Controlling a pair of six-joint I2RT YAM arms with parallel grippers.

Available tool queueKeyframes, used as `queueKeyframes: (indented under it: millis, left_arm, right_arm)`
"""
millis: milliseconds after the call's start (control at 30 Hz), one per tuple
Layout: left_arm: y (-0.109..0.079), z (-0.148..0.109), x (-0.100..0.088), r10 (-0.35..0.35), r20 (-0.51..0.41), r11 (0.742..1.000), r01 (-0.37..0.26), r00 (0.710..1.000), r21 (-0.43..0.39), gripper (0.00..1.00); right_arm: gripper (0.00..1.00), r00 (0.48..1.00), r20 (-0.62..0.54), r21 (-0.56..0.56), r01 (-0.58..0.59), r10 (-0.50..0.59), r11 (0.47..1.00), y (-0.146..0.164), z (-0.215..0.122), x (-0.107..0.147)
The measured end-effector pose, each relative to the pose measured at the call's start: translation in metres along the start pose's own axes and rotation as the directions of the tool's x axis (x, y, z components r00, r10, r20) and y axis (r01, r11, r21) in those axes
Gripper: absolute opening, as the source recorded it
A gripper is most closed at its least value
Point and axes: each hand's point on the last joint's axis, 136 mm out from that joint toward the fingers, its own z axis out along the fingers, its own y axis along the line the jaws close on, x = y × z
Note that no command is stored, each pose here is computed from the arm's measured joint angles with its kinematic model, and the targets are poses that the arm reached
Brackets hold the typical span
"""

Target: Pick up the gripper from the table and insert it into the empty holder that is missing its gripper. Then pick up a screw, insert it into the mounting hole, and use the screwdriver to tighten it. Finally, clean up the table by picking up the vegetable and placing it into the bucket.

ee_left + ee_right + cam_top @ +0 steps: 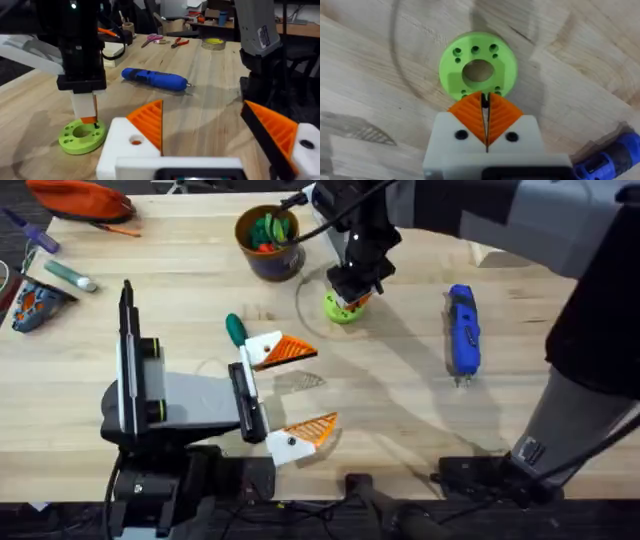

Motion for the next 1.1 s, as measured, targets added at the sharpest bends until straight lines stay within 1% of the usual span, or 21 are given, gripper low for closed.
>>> queueKeyframes:
  millis: [33,167,433,533,700,867,967,1100]
  left_arm:
    - [0.0,0.0,0.0,0.0,0.0,1.0,0.0,1.0,0.0,0.985]
    - [0.0,0.0,0.0,0.0,0.0,1.0,0.0,1.0,0.0,0.985]
    - [0.0,0.0,0.0,0.0,0.0,1.0,0.0,1.0,0.0,0.985]
    - [0.0,0.0,0.0,0.0,0.0,1.0,0.0,1.0,0.0,0.985]
    - [0.0,0.0,0.0,0.0,0.0,1.0,0.0,1.0,0.0,0.985]
    - [0.0,0.0,0.0,0.0,0.0,1.0,0.0,1.0,0.0,0.986]
    - [0.0,0.0,0.0,0.0,0.0,1.0,0.0,1.0,0.0,0.985]
    - [0.0,0.0,0.0,0.0,0.0,1.0,0.0,1.0,0.0,0.985]
  right_arm:
    - [0.007,1.0,0.013,-0.001,-0.001,0.001,1.0,0.0,-0.008,-0.005]
    - [0.007,1.0,0.025,-0.002,-0.002,0.002,1.0,0.0,-0.015,-0.01]
    - [0.006,0.999,0.04,-0.003,-0.002,0.002,1.0,-0.001,-0.032,-0.012]
    - [0.007,0.997,0.072,-0.005,-0.004,0.004,1.0,-0.002,-0.05,-0.014]
    - [0.006,0.988,0.152,-0.012,-0.009,0.011,1.0,-0.004,-0.092,-0.013]
    - [0.007,0.978,0.205,-0.021,-0.035,0.039,0.999,-0.008,-0.136,0.005]
    - [0.006,0.975,0.215,-0.026,-0.059,0.063,0.998,-0.011,-0.159,0.024]
    - [0.006,0.975,0.21,-0.028,-0.07,0.074,0.997,-0.011,-0.181,0.049]
